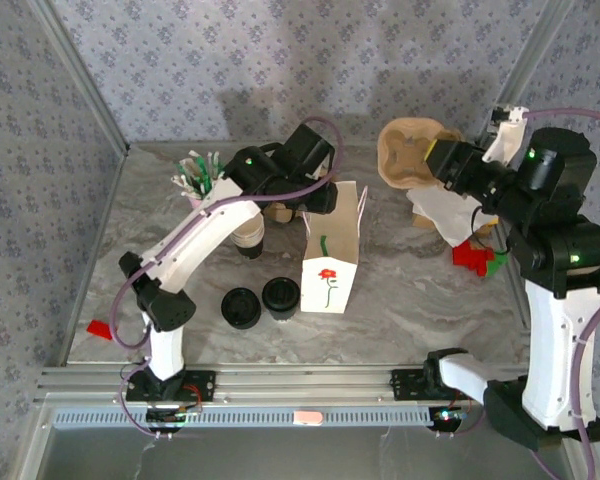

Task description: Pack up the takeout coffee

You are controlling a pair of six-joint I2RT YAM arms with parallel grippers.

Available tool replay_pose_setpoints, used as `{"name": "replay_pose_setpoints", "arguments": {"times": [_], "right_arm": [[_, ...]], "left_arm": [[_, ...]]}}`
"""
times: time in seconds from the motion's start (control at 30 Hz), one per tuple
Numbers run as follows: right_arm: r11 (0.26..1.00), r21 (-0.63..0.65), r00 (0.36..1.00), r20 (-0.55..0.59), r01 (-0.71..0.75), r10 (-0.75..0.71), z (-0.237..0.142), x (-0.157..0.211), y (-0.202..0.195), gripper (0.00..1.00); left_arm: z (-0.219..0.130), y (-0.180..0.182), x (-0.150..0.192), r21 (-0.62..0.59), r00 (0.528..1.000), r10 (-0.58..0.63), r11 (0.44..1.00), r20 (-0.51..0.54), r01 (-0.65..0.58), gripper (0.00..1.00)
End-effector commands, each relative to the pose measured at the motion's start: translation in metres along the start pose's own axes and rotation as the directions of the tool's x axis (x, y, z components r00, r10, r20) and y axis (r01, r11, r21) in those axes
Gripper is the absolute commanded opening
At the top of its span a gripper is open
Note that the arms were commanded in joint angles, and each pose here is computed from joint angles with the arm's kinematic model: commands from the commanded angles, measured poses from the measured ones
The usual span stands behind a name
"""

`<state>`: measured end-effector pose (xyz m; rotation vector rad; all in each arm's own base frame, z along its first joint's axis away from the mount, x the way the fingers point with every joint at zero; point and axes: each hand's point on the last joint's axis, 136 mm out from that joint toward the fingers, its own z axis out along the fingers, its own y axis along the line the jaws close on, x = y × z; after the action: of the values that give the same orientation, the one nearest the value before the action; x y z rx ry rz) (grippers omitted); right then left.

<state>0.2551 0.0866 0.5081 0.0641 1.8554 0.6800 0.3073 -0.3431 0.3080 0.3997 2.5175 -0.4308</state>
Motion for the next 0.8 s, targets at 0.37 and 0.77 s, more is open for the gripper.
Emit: {"name": "replay_pose_setpoints", "arguments": {"times": [0.37,0.77], "right_arm": [[0.996,0.079,0.999,0.005,0.041,-0.041,-0.017,0.006,-0.014,0.36],[0.988,0.145,0.998,0.018,0.053,-0.056,-0.027,0.008,-0.027,0.4]], "left_arm": [[-0.01,-0.075,-0.005,0.121,0.992,0.109,0.986,0.061,-0.115,0.0],[-0.014,-0.142,-0.01,0.368,0.993,0.089,0.923,0.08,-0.113,0.0]]}}
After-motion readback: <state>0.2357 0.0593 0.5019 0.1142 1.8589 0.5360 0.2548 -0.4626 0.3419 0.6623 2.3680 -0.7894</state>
